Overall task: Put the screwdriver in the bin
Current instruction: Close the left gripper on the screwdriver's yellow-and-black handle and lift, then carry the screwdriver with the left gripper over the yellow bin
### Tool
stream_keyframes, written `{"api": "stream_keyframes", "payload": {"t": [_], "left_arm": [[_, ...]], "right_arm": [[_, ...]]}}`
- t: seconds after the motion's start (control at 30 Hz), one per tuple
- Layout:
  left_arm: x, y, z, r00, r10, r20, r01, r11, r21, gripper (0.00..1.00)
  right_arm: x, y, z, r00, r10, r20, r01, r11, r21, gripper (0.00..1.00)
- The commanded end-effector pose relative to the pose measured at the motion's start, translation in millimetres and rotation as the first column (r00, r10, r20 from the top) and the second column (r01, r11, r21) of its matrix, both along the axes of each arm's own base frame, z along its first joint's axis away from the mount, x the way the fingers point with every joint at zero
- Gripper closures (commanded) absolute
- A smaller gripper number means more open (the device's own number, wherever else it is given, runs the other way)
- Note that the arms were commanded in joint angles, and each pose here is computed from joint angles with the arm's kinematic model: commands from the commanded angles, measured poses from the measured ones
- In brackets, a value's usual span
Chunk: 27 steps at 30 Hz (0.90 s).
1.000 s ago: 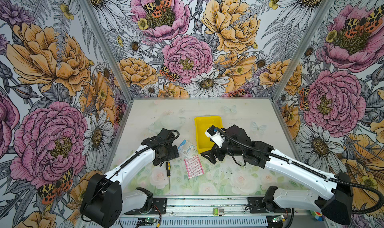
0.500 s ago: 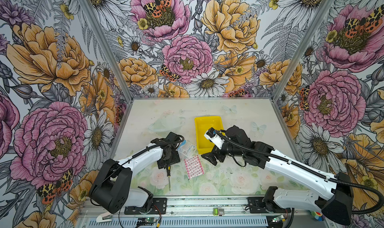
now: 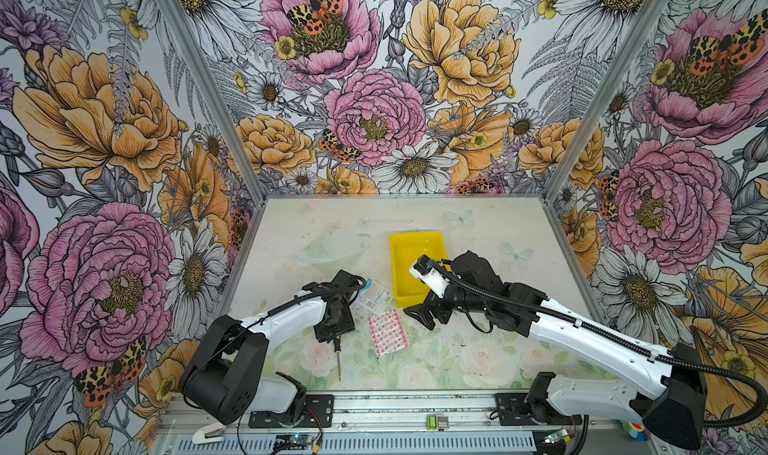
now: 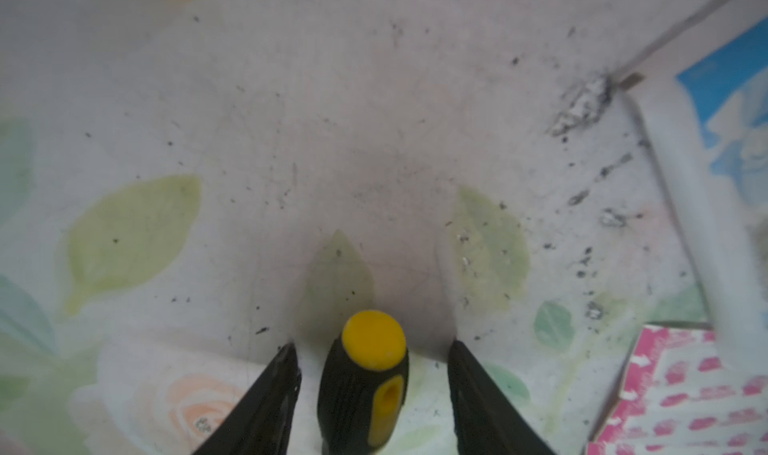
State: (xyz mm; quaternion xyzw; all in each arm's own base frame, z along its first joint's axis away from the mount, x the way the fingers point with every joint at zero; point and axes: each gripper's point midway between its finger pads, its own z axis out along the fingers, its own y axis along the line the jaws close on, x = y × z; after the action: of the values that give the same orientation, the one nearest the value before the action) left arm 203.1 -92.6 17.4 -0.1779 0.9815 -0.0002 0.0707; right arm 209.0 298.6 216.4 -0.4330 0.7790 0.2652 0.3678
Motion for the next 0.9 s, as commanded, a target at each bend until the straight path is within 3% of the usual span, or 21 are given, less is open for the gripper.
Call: {"api": "stream_keyframes", "payload": {"t": [0.0,0.53,0.7,0.87], "left_arm": [[0.1,0.6,-4.9,0.999,0.023,0.026,-0.023,1.0,-0.004,0.48],[11.6,-13.7,12.3,0.996,-0.008,0.084,0.012,0.999,-0.049,0.78],[29.3,-28.7,36.0,0.987,-0.028,0.157,0.041,0.996,-0.076,0.79],[66.9,-47.4,81.2,0.957,-0.044,0.287,0.076,0.992,-0.101,0.79]], "right_arm": [[2.8,-3.4,11.9,0.999,-0.008,0.04,0.007,1.0,0.024,0.0],[12.8,-19.3,15.9,0.993,-0.104,0.049,0.103,0.994,0.035,0.01],[16.7,-25.6,21.0,0.991,-0.128,0.04,0.126,0.99,0.058,0.01],[36.6,-39.7,26.0,0.982,-0.188,0.036,0.185,0.98,0.071,0.0]]}}
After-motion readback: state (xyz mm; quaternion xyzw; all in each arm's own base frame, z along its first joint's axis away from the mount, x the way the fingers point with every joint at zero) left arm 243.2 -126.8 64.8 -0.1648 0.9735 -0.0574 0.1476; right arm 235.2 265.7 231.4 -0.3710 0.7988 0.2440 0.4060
